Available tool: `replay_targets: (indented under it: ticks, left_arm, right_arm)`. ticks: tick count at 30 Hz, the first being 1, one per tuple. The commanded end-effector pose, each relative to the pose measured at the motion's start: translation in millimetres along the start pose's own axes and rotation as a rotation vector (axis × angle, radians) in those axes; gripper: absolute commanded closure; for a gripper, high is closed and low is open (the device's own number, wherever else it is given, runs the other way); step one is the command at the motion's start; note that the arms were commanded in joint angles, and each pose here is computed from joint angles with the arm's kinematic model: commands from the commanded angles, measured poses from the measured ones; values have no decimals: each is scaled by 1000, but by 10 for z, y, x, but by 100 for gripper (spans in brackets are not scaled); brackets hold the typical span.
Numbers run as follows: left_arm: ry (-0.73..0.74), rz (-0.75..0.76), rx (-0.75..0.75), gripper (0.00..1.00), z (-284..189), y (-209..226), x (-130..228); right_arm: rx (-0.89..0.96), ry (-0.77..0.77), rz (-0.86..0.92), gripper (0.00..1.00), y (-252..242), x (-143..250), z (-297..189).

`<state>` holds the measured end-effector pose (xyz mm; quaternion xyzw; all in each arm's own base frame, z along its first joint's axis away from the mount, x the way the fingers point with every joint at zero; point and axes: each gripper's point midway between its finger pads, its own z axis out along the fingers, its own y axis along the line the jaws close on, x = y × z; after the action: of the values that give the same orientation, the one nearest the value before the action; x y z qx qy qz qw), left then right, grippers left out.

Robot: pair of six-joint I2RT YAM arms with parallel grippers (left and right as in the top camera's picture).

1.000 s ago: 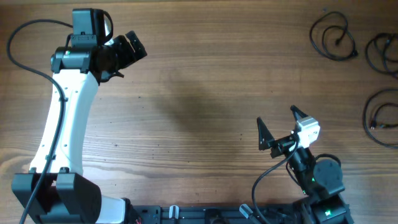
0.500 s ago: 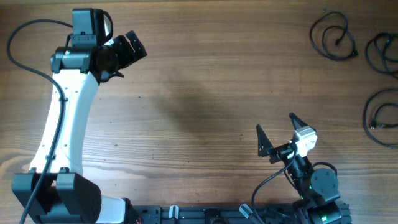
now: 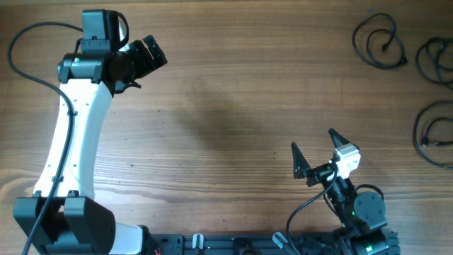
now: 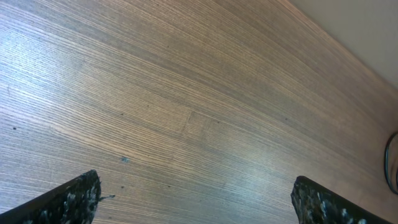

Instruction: Untangle cables

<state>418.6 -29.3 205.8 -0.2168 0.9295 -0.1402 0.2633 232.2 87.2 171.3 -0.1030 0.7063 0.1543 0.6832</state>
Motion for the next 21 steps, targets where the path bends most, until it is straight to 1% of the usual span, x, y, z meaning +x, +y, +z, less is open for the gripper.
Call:
replay_targets:
  ticks: [1, 13, 15, 17, 21]
  left_arm:
    - [-1, 17, 3, 0, 0, 8, -10]
    - [-11, 18, 8, 0, -45, -5, -21]
    - [-41, 25, 21, 0, -167, -39, -53]
    - [-103, 63, -5, 0, -353, -6, -125]
    - [-196, 93, 32, 0, -744, -59, -128]
  right_arm:
    - [-14, -10, -14, 0, 20, -18, -7]
    - [-14, -10, -14, 0, 20, -18, -7]
    - [-14, -11, -15, 0, 19, -18, -7]
    - [-14, -10, -14, 0, 20, -18, -7]
    - [-14, -10, -14, 0, 20, -18, -7]
